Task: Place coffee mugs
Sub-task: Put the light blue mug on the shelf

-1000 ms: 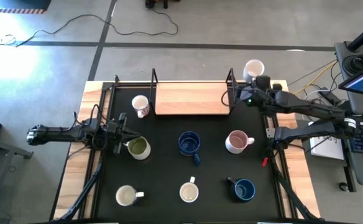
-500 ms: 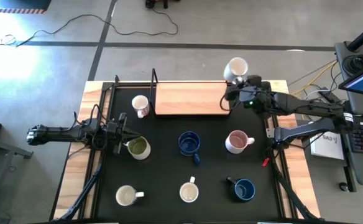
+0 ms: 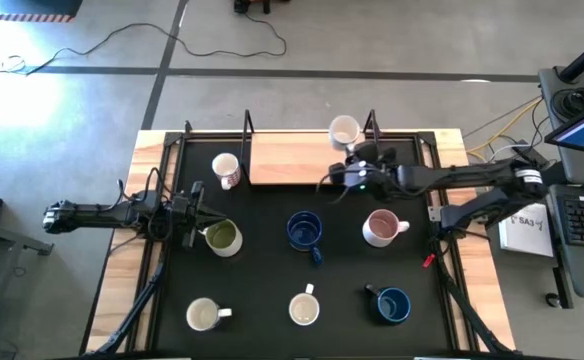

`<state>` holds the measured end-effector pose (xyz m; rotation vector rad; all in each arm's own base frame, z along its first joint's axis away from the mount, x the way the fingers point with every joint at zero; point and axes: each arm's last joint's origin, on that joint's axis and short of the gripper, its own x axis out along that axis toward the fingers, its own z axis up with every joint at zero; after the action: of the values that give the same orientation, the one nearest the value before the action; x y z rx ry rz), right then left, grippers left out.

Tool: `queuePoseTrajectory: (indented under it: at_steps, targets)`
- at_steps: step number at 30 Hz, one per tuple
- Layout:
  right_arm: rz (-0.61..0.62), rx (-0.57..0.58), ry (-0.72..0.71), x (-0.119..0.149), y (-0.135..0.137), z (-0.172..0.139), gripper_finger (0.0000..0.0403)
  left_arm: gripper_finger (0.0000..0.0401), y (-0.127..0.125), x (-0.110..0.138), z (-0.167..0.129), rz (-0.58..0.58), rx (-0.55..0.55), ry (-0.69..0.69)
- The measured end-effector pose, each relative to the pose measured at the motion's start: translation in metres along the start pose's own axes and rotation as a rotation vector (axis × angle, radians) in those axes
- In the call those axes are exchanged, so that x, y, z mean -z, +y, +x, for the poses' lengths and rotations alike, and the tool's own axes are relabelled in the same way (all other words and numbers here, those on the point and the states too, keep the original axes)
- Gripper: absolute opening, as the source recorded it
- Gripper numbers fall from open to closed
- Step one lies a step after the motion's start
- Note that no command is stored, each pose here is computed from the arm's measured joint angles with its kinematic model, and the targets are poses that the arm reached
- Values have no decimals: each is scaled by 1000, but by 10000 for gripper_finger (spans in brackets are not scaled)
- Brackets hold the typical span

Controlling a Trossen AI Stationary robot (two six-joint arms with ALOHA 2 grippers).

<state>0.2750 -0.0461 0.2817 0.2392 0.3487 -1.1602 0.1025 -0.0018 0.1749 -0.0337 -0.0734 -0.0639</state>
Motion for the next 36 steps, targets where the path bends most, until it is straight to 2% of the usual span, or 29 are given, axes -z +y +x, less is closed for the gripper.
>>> queuePoseTrajectory:
  at_steps: [16, 22, 36]
  targets:
    - [-5, 51, 91, 35, 18, 30, 62, 0, 0, 0, 0, 0, 0, 0]
    - [33, 76, 131, 50, 13, 39, 63, 0, 0, 0, 0, 0, 0, 0]
    - [152, 110, 144, 64, 10, 48, 63, 0, 0, 0, 0, 0, 0, 0]
